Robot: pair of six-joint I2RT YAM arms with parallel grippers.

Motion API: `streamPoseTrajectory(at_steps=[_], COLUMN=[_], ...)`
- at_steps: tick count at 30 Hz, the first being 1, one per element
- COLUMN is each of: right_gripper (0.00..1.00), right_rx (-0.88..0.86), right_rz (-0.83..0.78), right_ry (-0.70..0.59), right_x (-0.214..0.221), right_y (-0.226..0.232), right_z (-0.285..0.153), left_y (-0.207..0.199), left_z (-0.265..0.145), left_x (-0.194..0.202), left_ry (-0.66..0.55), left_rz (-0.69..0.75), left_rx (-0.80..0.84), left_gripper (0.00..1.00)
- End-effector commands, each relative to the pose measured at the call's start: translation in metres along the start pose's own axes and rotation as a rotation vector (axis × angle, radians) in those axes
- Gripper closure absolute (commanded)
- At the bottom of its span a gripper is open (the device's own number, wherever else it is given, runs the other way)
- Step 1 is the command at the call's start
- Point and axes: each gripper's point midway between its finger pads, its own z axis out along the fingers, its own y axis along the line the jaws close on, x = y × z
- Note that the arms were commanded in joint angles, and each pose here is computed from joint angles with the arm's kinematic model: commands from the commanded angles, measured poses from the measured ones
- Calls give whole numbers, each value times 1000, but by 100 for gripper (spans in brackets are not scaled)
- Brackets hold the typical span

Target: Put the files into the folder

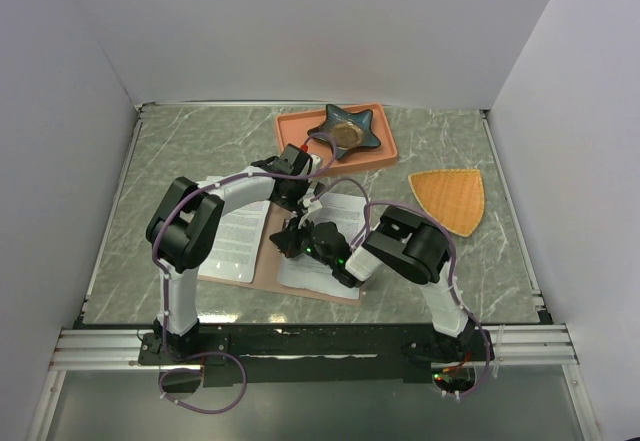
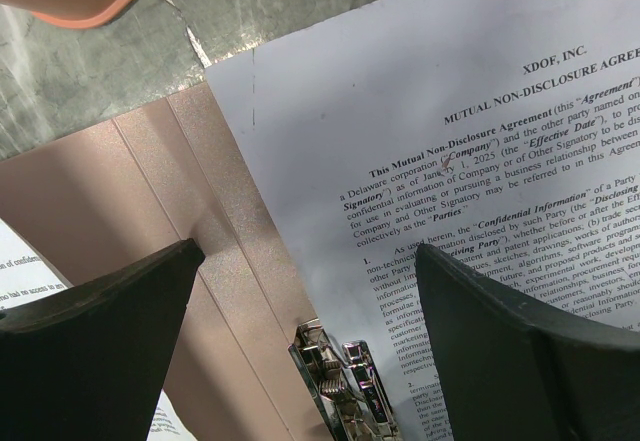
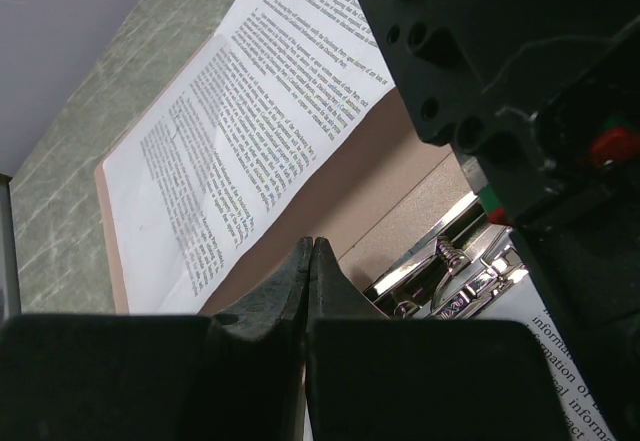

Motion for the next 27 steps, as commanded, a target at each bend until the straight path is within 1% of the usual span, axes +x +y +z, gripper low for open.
streamPoseTrajectory(at_steps=[1,7,13,20,27], right_gripper=[100,100,100,100,100], right_rx=[300,327,374,390,400], right_rz=[-44,-35,-79,-126,-115], right_ry=[549,564,573,575,579], right_x=[154,156,153,146,147], right_y=[-90,-93,-96,-94,-95], right_z=[-84,-92,-97,-100,-100], left_y=[4,4,4,4,4], left_z=[5,5,5,4,4], left_x=[28,28,28,28,30], left_ry=[87,87,89,86,89], left_rz=[-21,-24,-24,-24,-26], left_rx=[-1,-1,-1,-1,-1], left_gripper=[1,1,1,1,1])
